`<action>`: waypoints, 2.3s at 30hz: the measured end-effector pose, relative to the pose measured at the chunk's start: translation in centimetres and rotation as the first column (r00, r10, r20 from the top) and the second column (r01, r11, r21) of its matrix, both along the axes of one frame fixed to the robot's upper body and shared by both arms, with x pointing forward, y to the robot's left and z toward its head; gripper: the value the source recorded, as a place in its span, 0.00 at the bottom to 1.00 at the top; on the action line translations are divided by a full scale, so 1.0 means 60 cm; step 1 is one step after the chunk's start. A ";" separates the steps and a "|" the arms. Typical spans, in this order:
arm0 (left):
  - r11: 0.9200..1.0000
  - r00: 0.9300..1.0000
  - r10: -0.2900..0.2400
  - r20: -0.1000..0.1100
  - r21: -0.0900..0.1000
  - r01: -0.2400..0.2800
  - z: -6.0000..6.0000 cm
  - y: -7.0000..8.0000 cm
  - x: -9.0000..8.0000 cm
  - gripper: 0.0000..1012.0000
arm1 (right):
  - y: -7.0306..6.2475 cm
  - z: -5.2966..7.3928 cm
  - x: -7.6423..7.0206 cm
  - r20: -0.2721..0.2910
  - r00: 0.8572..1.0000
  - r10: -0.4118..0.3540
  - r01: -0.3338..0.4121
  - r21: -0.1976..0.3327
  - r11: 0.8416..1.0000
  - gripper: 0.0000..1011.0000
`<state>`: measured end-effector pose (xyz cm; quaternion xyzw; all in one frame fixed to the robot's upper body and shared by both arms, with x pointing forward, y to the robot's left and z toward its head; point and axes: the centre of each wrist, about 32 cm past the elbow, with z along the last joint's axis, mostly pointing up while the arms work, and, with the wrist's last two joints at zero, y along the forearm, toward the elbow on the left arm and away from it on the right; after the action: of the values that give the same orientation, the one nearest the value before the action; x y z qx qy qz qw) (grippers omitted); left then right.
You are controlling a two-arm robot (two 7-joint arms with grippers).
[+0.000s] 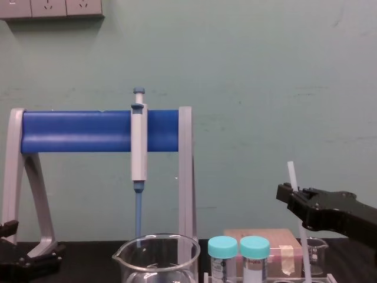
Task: Pick up the stirring rod with one hand, then place it down.
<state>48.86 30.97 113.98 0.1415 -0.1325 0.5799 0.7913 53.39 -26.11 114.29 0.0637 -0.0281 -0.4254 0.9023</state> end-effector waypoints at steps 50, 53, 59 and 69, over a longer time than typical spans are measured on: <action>1.000 1.000 0.000 0.000 0.000 0.000 0.000 0.000 0.000 0.99 | 0.003 -0.007 -0.002 -0.020 1.000 -0.018 0.018 -0.030 0.999 0.16; 1.000 1.000 0.000 0.000 0.000 0.000 0.000 0.000 0.000 0.99 | 0.003 -0.007 -0.002 -0.020 1.000 -0.018 0.018 -0.030 0.999 0.26; 1.000 1.000 0.000 0.000 0.000 0.000 0.000 0.000 0.000 0.99 | 0.003 -0.006 -0.002 -0.020 1.000 -0.018 0.017 -0.029 0.999 0.44; 1.000 1.000 0.000 0.000 0.000 0.000 0.000 0.000 0.000 0.99 | 0.003 -0.006 -0.002 -0.019 1.000 -0.017 0.017 -0.028 0.999 0.75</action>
<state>48.86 30.97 113.98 0.1415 -0.1325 0.5799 0.7913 53.28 -25.90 113.90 0.0465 -0.0258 -0.4332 0.8997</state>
